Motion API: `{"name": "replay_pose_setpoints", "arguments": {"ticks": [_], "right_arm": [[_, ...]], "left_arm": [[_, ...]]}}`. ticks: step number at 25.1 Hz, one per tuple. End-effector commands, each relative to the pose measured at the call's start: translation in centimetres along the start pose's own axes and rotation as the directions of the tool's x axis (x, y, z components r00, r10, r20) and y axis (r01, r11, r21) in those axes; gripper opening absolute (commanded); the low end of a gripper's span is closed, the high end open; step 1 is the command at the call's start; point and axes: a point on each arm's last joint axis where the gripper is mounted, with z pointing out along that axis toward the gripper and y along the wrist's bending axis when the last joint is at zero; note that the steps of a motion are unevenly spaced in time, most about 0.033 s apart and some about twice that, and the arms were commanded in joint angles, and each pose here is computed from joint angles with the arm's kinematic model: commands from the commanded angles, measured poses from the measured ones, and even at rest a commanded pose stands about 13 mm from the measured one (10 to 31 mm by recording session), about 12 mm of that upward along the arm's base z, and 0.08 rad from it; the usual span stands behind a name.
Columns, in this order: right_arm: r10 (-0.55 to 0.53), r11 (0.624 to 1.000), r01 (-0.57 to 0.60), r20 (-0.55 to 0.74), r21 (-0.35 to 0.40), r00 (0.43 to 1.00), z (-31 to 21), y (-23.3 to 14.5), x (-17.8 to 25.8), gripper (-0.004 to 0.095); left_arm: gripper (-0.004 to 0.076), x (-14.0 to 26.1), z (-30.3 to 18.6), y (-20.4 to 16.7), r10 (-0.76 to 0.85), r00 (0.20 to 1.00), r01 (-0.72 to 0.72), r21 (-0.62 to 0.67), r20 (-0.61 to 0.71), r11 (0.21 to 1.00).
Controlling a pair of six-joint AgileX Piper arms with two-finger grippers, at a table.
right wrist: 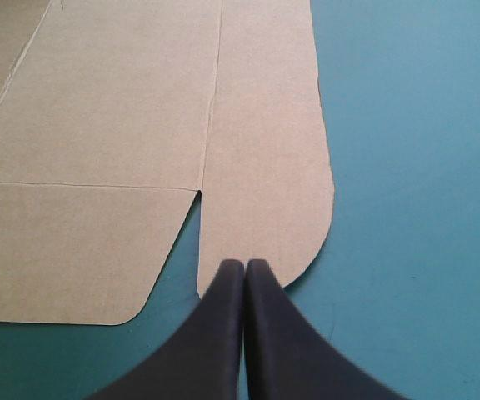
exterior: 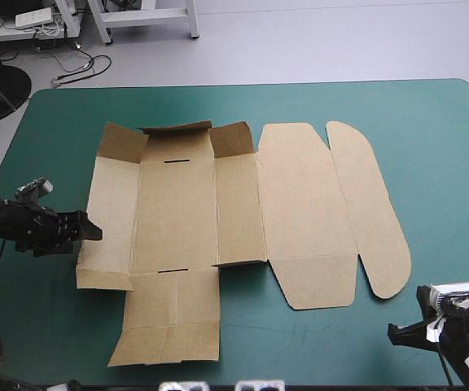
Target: Fold the box
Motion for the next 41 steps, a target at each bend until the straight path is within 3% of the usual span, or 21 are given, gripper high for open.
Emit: {"name": "replay_pose_setpoints", "arguments": {"ticks": [1, 8, 16, 21, 25, 30, 35, 41], "right_arm": [[-0.006, 1.0, 0.004, 0.083, 0.016, 0.997, -0.4, -0.1, -1.3, -0.0015], [-0.006, 1.0, 0.004, 0.083, 0.016, 0.997, -0.4, -0.1, -1.3, -0.0015], [-0.006, 1.0, 0.004, 0.083, 0.016, 0.997, -0.4, -0.1, -1.3, -0.0015], [-0.006, 1.0, 0.004, 0.083, 0.016, 0.997, -0.4, -0.1, -1.3, -0.0015], [-0.006, 1.0, 0.004, 0.083, 0.016, 0.997, -0.4, -0.1, -1.3, -0.0015], [-0.006, 1.0, 0.004, 0.083, 0.016, 0.997, -0.4, -0.1, -1.3, -0.0015], [-0.006, 1.0, 0.004, 0.083, 0.016, 0.997, -0.4, -0.1, -1.3, -0.0015], [-0.006, 1.0, 0.004, 0.083, 0.016, 0.997, -0.4, -0.1, -1.3, -0.0015]], "left_arm": [[0.0578, -1.0, -0.3, -1.0, -0.011, 0.998, 0.007, 0.062, 0.07, 0.998], [0.0563, -1.6, 1.2, -0.7, -0.033, 0.999, 0.027, 0.125, 0.043, 0.992], [0.0428, -2.1, 3.8, -2.7, 0.034, 0.999, -0.031, 0.147, -0.023, 0.989], [0.0263, -2.5, 4.1, -3.4, 0.055, 0.998, -0.053, 0.128, -0.008, 0.99], [-0.0003, -2.5, 4.1, -3.5, 0.049, 0.999, -0.048, 0.137, -0.003, 0.989], [-0.0009, -3.9, 1.4, -6.0, 0.205, 0.978, -0.205, 0.286, 0.031, 0.936], [-0.0009, -5.0, -3.0, -10.5, 0.497, 0.864, -0.502, 0.057, 0.077, 0.863], [-0.001, -5.0, -4.0, -16.5, 0.783, 0.62, -0.776, -0.182, -0.048, 0.604]]}}
